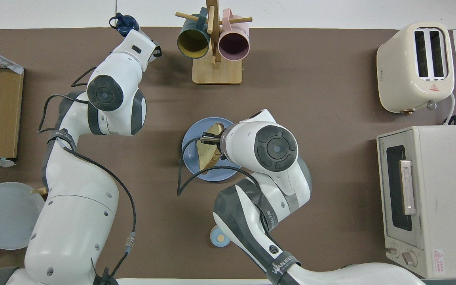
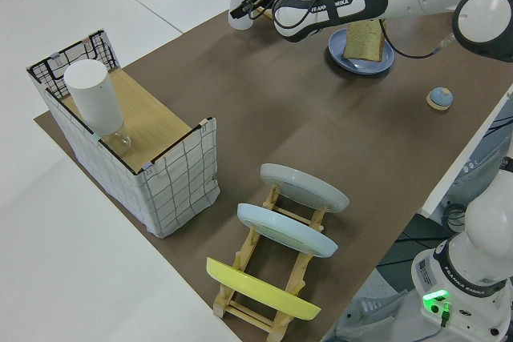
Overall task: Put bread on plate and add seasoning
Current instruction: 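Carry the bread slice with the right gripper onto the blue plate, then lift the bottle with the left gripper while the right gripper releases bread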
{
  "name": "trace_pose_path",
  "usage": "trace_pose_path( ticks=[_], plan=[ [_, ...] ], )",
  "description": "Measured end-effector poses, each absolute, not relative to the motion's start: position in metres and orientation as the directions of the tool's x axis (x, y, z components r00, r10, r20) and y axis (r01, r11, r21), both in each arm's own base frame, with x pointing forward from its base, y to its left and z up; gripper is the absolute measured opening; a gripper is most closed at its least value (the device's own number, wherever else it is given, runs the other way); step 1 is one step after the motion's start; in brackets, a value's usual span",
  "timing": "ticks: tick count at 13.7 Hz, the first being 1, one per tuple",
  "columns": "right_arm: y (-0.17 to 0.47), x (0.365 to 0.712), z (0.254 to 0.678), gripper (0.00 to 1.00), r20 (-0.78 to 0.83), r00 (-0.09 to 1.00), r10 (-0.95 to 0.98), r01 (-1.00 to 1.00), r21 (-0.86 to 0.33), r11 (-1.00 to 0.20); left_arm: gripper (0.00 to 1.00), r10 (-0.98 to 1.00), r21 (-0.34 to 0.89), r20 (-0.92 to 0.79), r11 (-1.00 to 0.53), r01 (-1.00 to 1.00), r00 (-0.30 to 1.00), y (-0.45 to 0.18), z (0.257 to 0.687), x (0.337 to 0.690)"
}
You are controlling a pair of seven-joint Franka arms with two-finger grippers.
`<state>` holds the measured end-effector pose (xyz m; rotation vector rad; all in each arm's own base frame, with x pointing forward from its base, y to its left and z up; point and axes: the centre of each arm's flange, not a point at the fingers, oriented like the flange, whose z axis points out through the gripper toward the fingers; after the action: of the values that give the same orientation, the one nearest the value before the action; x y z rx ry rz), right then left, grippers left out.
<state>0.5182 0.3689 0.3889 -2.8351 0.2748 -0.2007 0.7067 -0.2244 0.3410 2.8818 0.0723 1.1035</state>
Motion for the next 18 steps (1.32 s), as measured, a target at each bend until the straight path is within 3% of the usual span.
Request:
trace_pose_path(
  ticks=[5,9,10,13,17,18],
  plan=[
    [0.336,0.509,0.358,0.07,0.104,0.963,-0.247,-0.211,-0.274,-0.938,0.51,-0.09,-0.006,0.59,-0.994,-0.107,0.803,-0.194,0.411,0.703],
    [0.316,0.51,0.348,0.07,0.132,0.95,-0.282,-0.236,-0.289,-0.928,0.51,-0.348,-0.057,0.451,-0.93,-0.362,0.822,-0.173,0.475,0.679],
    [0.314,0.509,0.345,0.13,0.134,0.949,-0.285,-0.238,-0.289,-0.927,0.51,-0.426,-0.062,0.413,-0.895,-0.442,0.805,-0.17,0.488,0.67],
    [0.315,0.506,0.35,0.5,0.138,0.95,-0.282,-0.232,-0.294,-0.927,0.51,-0.604,-0.033,0.325,-0.776,-0.63,0.727,-0.155,0.517,0.639],
    [0.311,0.506,0.398,0.94,0.159,0.945,-0.285,-0.224,-0.321,-0.92,0.51,-0.745,0.029,0.326,-0.607,-0.794,0.582,-0.116,0.53,0.576],
    [0.31,0.505,0.408,1.0,0.165,0.944,-0.284,-0.219,-0.328,-0.919,0.51,-0.778,0.037,0.335,-0.552,-0.833,0.531,-0.108,0.527,0.56]
  ],
)
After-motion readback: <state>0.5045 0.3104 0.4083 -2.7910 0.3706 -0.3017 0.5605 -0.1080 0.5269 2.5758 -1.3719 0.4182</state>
